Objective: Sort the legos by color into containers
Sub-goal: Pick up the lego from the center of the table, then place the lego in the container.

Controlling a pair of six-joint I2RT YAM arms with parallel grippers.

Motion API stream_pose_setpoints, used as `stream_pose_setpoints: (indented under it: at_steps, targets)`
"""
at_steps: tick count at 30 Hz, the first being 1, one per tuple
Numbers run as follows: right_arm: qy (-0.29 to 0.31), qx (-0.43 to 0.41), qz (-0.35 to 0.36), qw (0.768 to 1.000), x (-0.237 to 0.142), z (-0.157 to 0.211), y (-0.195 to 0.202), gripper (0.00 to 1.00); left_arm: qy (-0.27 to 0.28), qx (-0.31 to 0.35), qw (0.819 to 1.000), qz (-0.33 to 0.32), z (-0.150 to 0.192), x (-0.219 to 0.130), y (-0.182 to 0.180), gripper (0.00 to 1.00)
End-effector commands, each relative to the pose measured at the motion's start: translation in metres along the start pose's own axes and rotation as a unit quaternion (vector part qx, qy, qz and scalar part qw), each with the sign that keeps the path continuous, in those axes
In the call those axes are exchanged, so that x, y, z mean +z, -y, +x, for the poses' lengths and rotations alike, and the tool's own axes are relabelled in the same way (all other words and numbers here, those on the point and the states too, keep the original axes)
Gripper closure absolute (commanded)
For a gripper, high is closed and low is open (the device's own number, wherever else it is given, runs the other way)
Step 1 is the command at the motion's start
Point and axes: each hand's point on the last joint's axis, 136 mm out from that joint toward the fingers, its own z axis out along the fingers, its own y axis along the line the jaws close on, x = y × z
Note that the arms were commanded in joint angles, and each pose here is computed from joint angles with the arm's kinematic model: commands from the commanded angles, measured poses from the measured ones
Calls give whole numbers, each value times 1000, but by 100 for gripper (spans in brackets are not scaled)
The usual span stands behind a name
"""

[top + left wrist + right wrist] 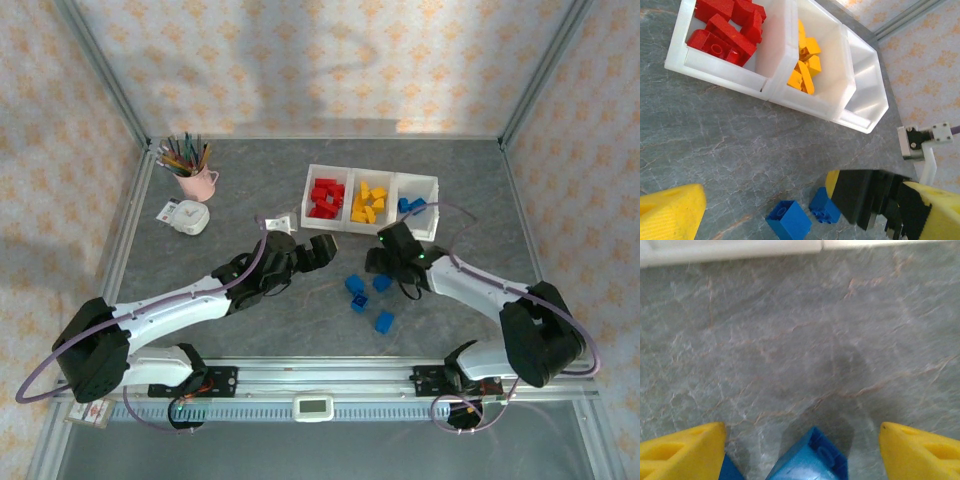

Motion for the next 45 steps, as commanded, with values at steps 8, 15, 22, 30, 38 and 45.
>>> stream_pose_setpoints:
  at_steps: [8, 15, 22, 30, 38, 45]
  targets:
    - [-17, 39, 35, 998, 14, 30, 9, 22, 8, -8, 1000, 4, -3, -5, 1, 1]
    - [-14, 41, 46, 998, 19, 32, 13, 34, -1, -2, 1000, 6, -2, -2, 5, 1]
    - [-14, 38, 47, 998, 21, 33, 14, 50, -5, -1, 1000, 8, -1, 1, 7, 1]
    - [4, 29, 50, 998, 14, 23, 13, 57, -5, 1, 1000, 12, -2, 1, 10, 1]
    - [66, 31, 62, 995, -17, -31, 16, 56, -7, 13, 999, 32, -11, 5, 32, 1]
    - [138, 62, 72, 986, -36, -108, 34, 55, -13, 27, 998, 54, -16, 19, 54, 1]
